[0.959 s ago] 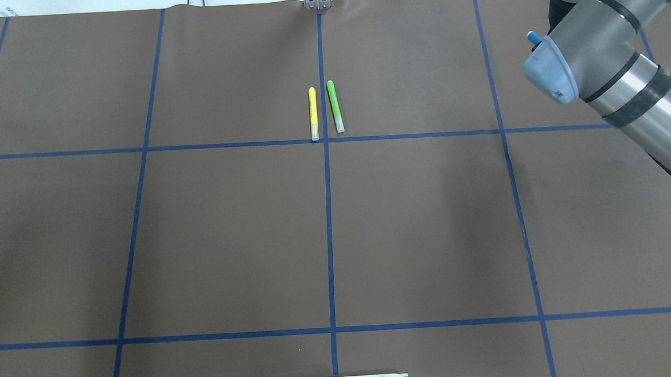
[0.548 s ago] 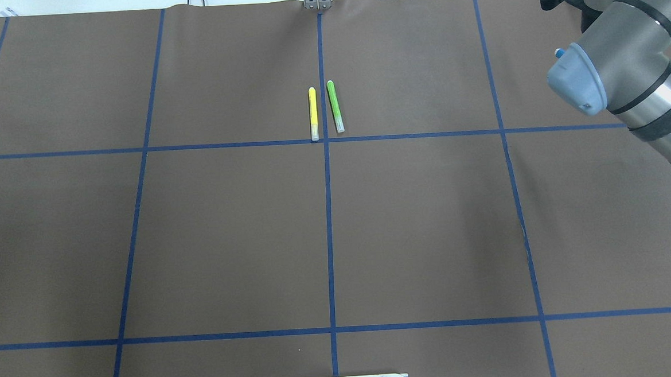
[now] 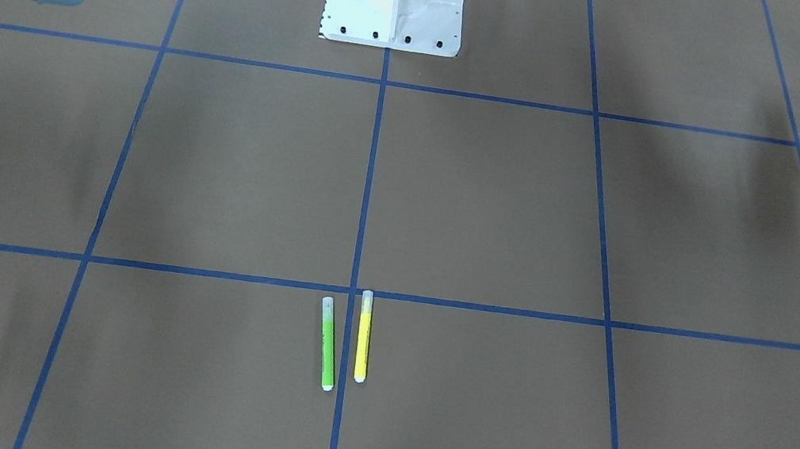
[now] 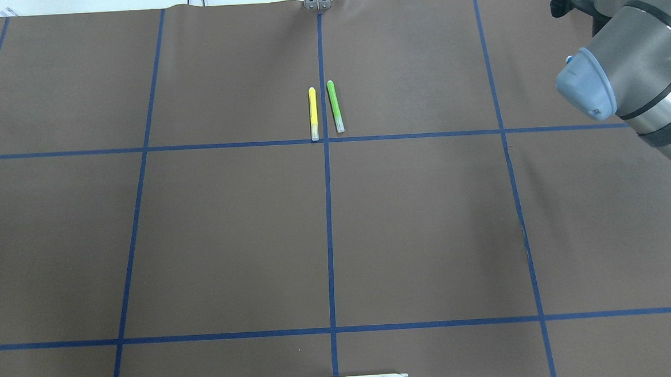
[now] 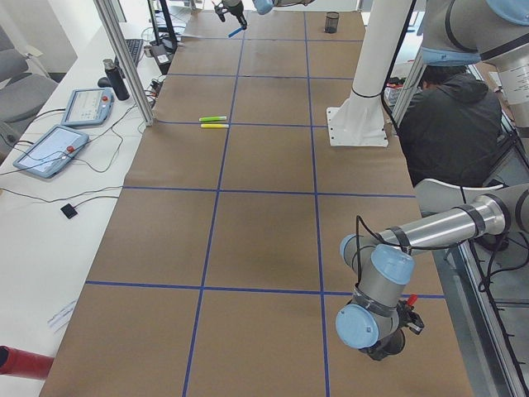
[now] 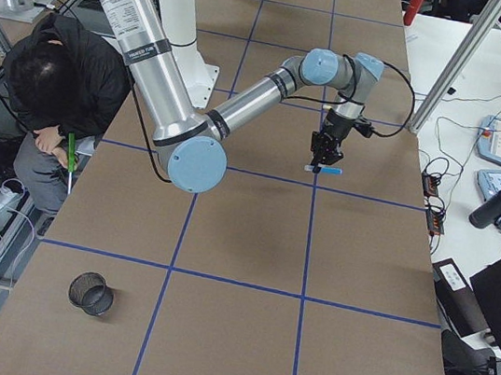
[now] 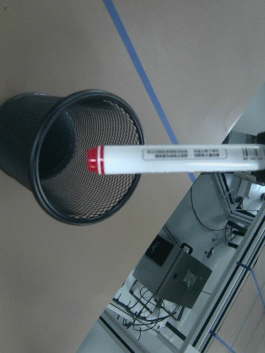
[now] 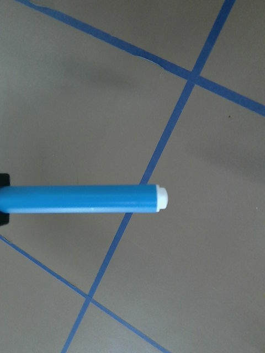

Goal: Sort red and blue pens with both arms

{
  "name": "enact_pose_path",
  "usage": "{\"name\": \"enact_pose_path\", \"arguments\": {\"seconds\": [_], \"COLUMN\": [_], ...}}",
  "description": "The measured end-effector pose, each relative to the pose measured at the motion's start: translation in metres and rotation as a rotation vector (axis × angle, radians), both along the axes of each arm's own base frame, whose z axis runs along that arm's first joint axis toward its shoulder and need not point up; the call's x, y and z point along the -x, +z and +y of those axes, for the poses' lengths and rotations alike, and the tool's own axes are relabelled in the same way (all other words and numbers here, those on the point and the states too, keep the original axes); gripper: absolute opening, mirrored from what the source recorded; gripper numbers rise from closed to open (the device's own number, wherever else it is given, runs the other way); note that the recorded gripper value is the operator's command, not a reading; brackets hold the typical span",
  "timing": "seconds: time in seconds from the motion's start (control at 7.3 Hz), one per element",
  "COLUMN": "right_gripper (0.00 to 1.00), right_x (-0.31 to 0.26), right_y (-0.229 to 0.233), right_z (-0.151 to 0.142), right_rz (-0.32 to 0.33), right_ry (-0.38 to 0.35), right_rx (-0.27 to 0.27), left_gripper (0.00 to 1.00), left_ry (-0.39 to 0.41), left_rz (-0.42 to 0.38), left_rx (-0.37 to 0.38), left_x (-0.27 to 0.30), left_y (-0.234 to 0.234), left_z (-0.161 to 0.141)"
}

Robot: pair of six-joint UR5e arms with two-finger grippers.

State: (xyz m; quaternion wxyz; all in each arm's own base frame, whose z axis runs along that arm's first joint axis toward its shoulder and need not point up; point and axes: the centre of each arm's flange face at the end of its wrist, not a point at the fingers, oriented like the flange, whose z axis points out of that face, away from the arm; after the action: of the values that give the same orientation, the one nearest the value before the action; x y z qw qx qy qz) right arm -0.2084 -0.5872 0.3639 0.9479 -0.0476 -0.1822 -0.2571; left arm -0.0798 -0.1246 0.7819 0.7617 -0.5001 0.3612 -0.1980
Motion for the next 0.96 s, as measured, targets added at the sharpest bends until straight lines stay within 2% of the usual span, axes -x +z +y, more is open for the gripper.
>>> {"name": "enact_pose_path", "arguments": {"seconds": [0.41,0.55,0.68,0.82,0.96], "right_gripper": [0.00,0.00,0.00,0.00,0.00], "right_x": [-0.001,-0.001,-0.001,-0.001,-0.001], "right_y": [-0.002,-0.002,-0.003,-0.004,-0.005], "right_z": [0.002,0.003,0.003,0.003,0.003], "right_rz": [-0.004,-0.004,-0.005,-0.006,-0.006], "right_ry": [0.002,0.002,0.002,0.002,0.003], "right_rx": [0.004,0.003,0.001,-0.001,-0.001], "left_gripper": [0.00,0.03,0.20,0.91,1.00], "left_ry": [-0.031,-0.044,-0.056,-0.062,-0.064], "left_rz": [0.017,0.022,0.026,0.029,0.030], "left_rx": [0.053,0.066,0.075,0.081,0.083], "left_x": [-0.004,-0.005,-0.006,-0.007,-0.007], "left_y": [0.017,0.021,0.025,0.028,0.029], "left_z": [0.010,0.011,0.012,0.012,0.011]}}
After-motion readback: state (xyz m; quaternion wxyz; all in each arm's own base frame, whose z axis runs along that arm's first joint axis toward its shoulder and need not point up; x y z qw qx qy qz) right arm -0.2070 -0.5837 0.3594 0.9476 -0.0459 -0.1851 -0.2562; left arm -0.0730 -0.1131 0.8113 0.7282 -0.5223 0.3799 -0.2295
